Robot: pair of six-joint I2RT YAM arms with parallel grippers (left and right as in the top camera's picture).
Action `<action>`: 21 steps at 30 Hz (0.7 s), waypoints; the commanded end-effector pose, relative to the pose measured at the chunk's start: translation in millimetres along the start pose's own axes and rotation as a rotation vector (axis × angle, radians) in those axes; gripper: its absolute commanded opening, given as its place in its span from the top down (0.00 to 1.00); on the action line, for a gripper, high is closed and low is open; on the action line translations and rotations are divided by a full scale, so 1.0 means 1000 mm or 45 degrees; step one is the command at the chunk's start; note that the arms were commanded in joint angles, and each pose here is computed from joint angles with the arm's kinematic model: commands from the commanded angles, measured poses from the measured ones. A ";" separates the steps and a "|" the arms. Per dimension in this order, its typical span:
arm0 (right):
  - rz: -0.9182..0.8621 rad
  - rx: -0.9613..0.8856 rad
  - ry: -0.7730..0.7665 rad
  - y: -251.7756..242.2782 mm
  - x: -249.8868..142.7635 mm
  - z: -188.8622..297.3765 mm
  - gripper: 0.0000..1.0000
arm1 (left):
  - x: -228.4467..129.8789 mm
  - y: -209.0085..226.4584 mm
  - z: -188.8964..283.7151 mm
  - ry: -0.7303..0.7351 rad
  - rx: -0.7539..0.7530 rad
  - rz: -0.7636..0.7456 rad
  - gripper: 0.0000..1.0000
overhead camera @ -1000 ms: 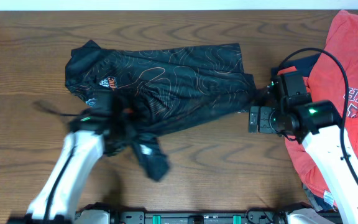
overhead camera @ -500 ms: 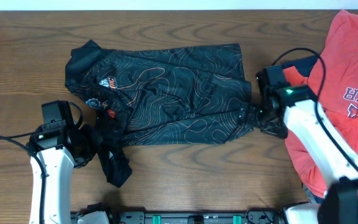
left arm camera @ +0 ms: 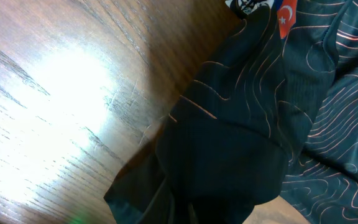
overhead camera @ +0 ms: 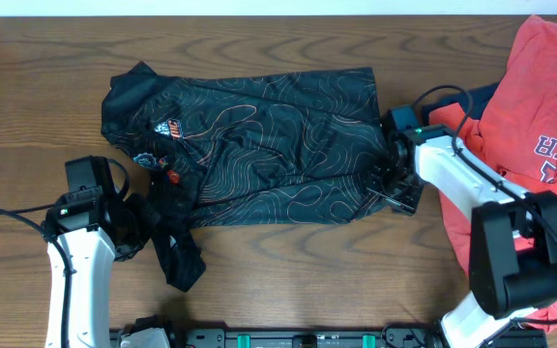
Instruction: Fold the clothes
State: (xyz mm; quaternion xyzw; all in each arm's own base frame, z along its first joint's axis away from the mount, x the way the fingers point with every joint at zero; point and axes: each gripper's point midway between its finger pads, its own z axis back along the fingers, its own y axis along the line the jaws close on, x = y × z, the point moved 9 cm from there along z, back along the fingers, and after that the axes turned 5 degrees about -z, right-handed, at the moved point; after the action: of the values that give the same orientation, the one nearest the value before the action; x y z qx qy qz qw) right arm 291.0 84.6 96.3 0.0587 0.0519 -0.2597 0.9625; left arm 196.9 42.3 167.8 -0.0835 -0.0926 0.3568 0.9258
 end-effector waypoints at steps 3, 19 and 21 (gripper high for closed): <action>-0.036 0.004 0.051 0.004 -0.001 -0.011 0.31 | 0.000 0.002 -0.001 0.009 0.015 -0.006 0.94; -0.095 -0.128 0.093 -0.027 -0.007 0.012 0.99 | -0.008 -0.006 0.012 0.083 -0.096 -0.123 0.94; -0.084 -0.079 0.047 -0.034 -0.006 0.031 0.99 | -0.008 -0.009 0.027 0.070 -0.113 -0.153 0.94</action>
State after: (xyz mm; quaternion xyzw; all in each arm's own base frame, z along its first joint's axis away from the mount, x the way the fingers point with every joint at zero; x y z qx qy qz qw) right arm 267.9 69.3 97.8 0.0207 0.1297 -0.2879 0.9486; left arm 184.8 34.0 170.4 -0.1066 -0.0503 0.3290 0.9370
